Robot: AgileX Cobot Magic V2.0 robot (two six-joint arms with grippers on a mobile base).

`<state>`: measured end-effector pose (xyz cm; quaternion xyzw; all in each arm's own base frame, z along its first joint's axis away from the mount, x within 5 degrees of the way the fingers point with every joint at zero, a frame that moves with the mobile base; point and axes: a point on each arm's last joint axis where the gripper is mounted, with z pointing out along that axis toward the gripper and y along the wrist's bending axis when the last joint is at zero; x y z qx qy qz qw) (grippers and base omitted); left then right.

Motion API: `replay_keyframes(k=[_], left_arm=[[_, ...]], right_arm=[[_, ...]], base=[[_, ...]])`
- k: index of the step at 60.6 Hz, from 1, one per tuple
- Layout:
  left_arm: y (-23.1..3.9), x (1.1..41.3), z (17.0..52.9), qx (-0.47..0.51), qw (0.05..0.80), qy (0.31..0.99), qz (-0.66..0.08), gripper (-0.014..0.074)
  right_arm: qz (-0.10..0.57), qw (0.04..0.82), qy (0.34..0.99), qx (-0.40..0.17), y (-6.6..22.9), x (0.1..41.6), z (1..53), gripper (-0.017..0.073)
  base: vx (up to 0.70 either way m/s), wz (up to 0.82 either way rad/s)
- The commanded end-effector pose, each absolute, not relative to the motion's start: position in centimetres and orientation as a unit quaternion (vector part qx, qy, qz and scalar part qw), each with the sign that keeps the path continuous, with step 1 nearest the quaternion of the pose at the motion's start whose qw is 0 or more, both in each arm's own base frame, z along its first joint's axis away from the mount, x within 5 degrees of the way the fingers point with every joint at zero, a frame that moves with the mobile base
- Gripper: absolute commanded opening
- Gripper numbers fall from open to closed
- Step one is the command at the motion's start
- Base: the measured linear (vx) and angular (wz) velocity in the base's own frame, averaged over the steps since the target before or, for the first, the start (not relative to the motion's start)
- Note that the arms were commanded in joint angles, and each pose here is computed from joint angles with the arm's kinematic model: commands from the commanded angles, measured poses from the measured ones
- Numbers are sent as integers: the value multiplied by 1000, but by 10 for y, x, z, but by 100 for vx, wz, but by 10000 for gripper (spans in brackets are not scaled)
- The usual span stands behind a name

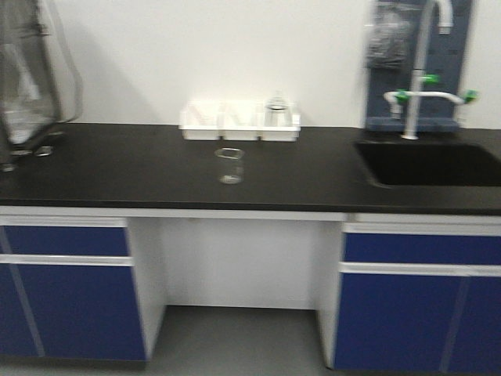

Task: Grab transparent chemical and place on left bench

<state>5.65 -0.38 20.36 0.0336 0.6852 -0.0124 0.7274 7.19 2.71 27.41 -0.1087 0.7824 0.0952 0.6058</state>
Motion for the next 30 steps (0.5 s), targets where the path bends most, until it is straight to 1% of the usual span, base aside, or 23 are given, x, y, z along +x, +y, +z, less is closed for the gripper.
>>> replay_keyframes(k=[1, 20, 30], left_arm=[[-4, 55, 206, 29, 755, 655, -16, -3], [-4, 55, 206, 29, 755, 655, -16, -3], [-4, 55, 206, 29, 755, 655, -16, -3]], right_arm=[[94, 632, 764, -91, 25, 74, 287, -1], [94, 632, 764, -91, 25, 74, 287, -1], [94, 632, 764, -91, 25, 74, 287, -1]], base=[[22, 79], [24, 79], [28, 68]])
